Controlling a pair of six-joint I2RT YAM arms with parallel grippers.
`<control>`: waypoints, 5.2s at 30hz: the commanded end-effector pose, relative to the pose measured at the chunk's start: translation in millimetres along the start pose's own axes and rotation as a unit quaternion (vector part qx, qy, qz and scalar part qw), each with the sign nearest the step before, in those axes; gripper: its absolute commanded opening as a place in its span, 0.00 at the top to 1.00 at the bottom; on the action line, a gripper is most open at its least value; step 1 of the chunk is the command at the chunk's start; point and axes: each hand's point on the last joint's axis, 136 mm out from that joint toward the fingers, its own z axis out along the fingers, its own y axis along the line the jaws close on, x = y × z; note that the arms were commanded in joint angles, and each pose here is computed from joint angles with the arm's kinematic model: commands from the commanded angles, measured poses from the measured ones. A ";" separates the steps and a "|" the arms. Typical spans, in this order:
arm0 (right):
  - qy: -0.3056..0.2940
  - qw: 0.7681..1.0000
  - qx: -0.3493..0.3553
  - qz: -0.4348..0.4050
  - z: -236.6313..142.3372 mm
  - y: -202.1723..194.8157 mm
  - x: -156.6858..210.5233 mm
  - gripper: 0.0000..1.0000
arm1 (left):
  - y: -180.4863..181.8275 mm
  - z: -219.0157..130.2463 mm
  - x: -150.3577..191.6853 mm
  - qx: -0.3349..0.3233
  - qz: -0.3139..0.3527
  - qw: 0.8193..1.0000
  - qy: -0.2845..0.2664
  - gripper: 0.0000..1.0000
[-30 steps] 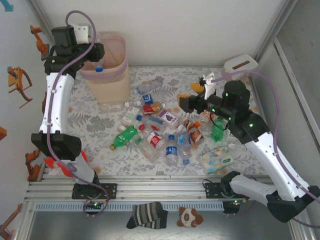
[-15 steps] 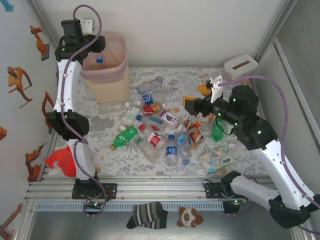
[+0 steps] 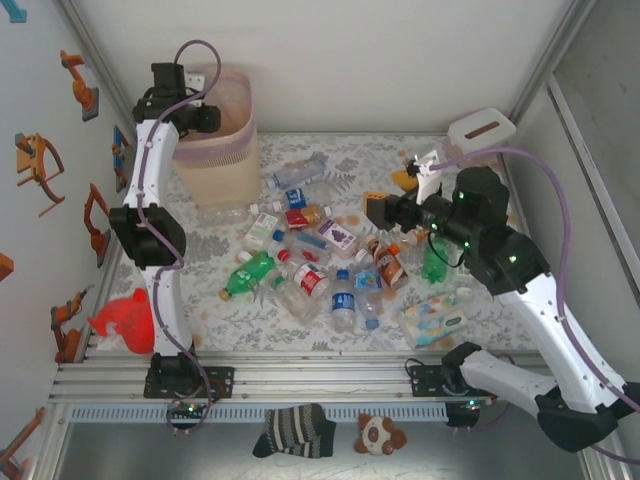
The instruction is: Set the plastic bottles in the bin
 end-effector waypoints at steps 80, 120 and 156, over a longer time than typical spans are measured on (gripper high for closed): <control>0.085 0.984 0.140 0.066 34.6 -63.2 40.5 0.21 | -124.5 -200.5 86.1 0.140 0.101 0.984 0.038 0.28; 0.317 0.784 0.392 0.362 -37.9 -251.7 300.1 0.29 | -142.8 -165.4 183.0 0.200 0.007 0.978 0.065 0.27; 0.343 0.783 0.370 0.365 -9.4 -250.5 311.9 0.39 | -144.8 -174.3 176.3 0.207 -0.005 0.977 0.053 0.27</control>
